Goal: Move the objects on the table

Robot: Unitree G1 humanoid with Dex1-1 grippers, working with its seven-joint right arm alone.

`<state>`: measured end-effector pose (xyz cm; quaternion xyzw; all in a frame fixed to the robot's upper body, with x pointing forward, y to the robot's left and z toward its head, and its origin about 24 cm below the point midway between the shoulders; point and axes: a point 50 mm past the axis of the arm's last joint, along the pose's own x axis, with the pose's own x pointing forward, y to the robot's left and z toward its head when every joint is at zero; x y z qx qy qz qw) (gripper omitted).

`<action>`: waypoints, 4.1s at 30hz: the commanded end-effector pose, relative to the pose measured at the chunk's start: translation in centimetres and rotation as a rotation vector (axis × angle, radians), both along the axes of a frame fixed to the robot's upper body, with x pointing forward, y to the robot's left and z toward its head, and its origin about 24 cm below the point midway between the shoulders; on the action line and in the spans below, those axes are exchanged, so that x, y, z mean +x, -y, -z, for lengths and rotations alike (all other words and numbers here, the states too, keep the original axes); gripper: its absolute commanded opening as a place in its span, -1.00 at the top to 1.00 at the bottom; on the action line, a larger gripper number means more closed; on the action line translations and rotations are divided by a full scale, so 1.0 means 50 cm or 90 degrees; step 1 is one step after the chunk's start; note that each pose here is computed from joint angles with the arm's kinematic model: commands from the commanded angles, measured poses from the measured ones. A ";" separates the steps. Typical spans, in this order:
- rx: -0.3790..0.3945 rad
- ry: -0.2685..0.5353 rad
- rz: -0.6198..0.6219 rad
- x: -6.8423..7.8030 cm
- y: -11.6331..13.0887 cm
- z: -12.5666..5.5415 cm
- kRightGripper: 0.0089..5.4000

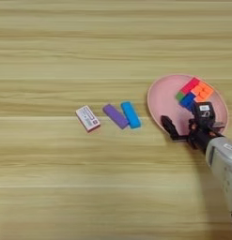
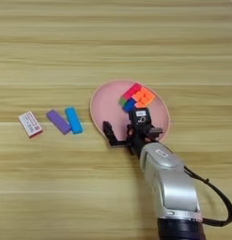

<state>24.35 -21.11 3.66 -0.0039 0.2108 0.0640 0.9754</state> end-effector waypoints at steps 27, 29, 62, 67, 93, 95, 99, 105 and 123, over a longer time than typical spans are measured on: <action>-0.118 0.102 -0.026 -0.060 0.002 -0.083 -1.00; -0.142 0.118 -0.021 -0.060 0.009 -0.085 -1.00; -0.126 0.248 0.024 -0.006 0.048 -0.018 -1.00; -0.129 0.265 0.008 0.002 0.045 -0.013 -1.00; -0.132 0.303 -0.005 0.051 0.059 0.015 -1.00; -0.133 0.308 -0.007 0.050 0.057 0.013 -1.00; -0.134 0.325 -0.013 0.041 0.051 0.002 -1.00; -0.133 0.344 -0.015 0.025 0.047 -0.017 -1.00; -0.112 0.318 -0.001 0.036 0.049 -0.010 -1.00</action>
